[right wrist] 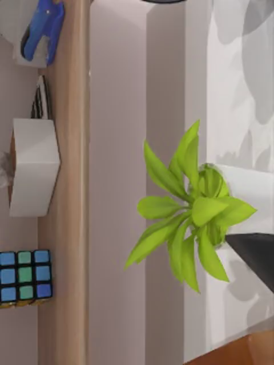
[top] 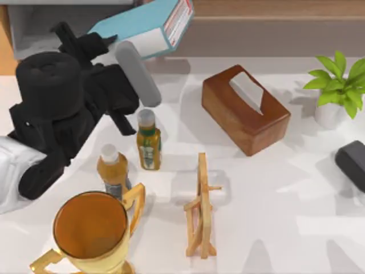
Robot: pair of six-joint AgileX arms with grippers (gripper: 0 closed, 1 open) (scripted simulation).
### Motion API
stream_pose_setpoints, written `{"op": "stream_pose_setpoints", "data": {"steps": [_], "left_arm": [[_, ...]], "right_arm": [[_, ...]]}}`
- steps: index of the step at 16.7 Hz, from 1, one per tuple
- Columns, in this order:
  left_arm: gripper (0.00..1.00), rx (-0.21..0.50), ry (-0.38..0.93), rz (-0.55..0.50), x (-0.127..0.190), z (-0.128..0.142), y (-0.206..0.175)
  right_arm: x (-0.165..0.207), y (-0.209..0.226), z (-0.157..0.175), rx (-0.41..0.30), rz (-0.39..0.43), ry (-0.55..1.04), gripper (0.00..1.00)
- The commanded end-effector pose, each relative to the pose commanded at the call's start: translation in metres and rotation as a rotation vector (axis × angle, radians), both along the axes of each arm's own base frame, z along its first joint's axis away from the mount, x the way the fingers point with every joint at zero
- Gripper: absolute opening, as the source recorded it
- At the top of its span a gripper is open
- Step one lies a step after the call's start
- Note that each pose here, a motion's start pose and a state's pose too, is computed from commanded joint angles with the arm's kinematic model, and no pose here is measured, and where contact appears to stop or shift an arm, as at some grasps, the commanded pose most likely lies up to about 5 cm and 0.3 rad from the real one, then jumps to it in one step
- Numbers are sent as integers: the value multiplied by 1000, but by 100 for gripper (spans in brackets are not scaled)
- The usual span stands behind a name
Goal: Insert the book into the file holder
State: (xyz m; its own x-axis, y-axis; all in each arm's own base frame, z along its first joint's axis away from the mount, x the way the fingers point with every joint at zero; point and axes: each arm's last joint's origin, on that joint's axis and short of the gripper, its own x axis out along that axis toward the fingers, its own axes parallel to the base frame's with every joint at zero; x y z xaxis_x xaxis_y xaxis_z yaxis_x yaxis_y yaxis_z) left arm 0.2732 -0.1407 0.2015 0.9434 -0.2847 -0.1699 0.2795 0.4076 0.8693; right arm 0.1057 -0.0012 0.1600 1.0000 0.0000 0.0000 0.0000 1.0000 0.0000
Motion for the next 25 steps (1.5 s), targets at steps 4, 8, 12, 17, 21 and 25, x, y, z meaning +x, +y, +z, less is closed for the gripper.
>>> {"op": "stream_pose_setpoints", "data": {"steps": [4, 8, 12, 17, 21, 25], "left_arm": [[0, 250, 6, 67, 9, -27, 41], [0, 405, 1, 121, 34, -39, 62], [0, 477, 3, 143, 63, -46, 69], [0, 489, 10, 142, 69, -50, 69], [0, 489, 7, 146, 71, -49, 69], [0, 489, 2, 159, 88, -50, 71]], "right_arm": [[0, 0, 0, 0, 0, 0, 100], [0, 0, 0, 0, 0, 0, 100], [0, 0, 0, 0, 0, 0, 100], [0, 0, 0, 0, 0, 0, 100], [0, 0, 0, 0, 0, 0, 100], [0, 0, 0, 0, 0, 0, 100]]}}
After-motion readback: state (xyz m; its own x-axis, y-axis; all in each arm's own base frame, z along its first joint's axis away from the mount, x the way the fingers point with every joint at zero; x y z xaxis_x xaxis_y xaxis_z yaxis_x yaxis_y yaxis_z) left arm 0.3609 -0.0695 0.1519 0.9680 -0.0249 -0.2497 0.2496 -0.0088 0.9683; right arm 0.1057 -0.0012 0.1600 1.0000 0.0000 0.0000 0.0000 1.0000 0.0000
